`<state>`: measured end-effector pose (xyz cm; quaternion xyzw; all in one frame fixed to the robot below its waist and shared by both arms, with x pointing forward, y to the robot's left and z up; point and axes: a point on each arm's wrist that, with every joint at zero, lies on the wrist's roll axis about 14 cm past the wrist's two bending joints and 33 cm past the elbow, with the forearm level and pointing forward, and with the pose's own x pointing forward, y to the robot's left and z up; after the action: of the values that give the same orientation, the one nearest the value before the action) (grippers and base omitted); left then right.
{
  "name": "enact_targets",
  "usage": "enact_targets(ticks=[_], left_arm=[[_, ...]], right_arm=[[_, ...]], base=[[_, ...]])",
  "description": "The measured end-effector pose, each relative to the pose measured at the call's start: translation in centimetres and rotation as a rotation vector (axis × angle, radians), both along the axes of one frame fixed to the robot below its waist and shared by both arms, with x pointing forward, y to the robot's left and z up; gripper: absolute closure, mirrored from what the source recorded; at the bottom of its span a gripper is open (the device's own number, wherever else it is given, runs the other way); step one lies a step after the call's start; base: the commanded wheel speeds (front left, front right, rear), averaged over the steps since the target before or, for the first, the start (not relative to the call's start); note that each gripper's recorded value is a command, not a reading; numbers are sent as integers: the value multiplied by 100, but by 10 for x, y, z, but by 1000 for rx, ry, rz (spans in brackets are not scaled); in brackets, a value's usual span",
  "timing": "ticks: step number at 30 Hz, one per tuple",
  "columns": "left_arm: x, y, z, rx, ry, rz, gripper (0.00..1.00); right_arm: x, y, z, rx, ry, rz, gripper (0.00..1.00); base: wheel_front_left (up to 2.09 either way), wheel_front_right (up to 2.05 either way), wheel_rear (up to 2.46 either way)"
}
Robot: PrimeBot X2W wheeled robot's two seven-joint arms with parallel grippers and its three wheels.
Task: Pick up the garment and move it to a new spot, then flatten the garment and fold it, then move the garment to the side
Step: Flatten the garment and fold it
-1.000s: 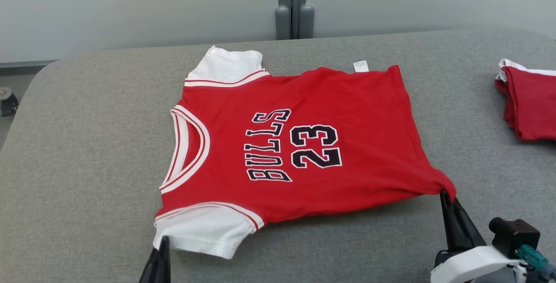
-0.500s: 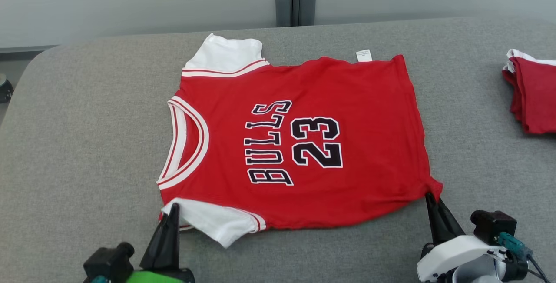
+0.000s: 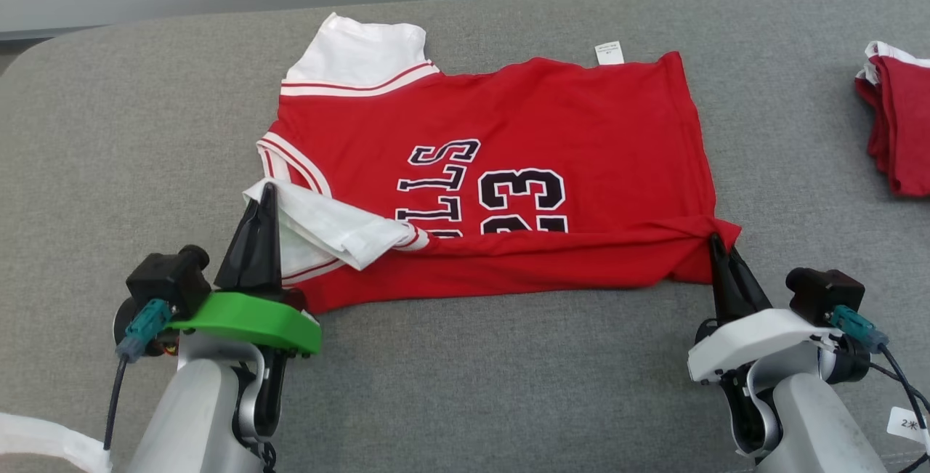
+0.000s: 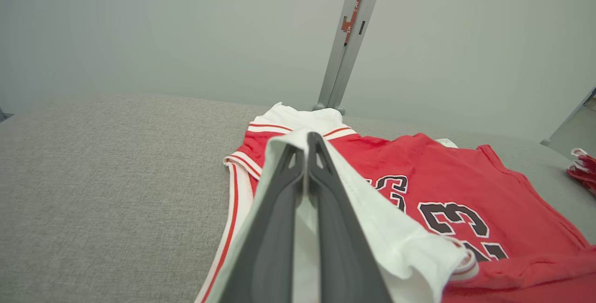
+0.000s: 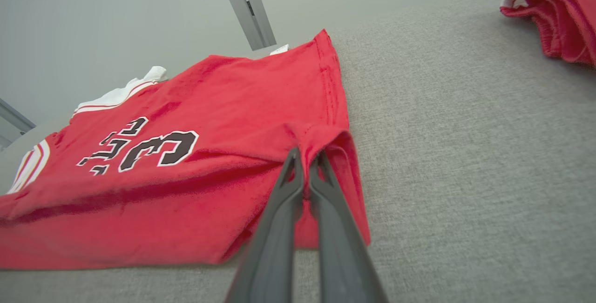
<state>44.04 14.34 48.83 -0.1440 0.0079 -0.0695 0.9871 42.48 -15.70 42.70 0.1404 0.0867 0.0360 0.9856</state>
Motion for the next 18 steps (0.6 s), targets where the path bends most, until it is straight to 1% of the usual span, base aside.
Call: enact_targets(ticks=[6, 11, 12, 13, 14, 15, 16, 18], left_arm=[[26, -1, -15, 27, 25, -1, 100], [39, -4, -29, 42, 64, -8, 100], [41, -4, -30, 42, 67, -8, 100], [43, -4, -30, 43, 67, -4, 100], [45, -3, -28, 44, 61, 0, 74], [48, -3, -24, 46, 50, 3, 51], [49, -2, -20, 48, 37, 4, 0], [50, -3, -14, 46, 16, 5, 0]], right_arm=[[14, -1, -8, -2, 13, -5, 100], [21, 0, -15, -9, 28, -2, 100], [23, 0, -16, -10, 30, -1, 89], [24, 0, -16, -12, 31, -1, 70], [25, 0, -16, -14, 29, 1, 47], [27, 1, -15, -18, 24, 4, 0], [28, 1, -12, -19, 17, 5, 0], [31, 1, -8, -26, 2, 7, 0]], base=[[0, 0, 0], [0, 0, 0], [0, 0, 0], [0, 0, 0], [0, 0, 0], [0, 0, 0], [0, 0, 0], [0, 0, 0]])
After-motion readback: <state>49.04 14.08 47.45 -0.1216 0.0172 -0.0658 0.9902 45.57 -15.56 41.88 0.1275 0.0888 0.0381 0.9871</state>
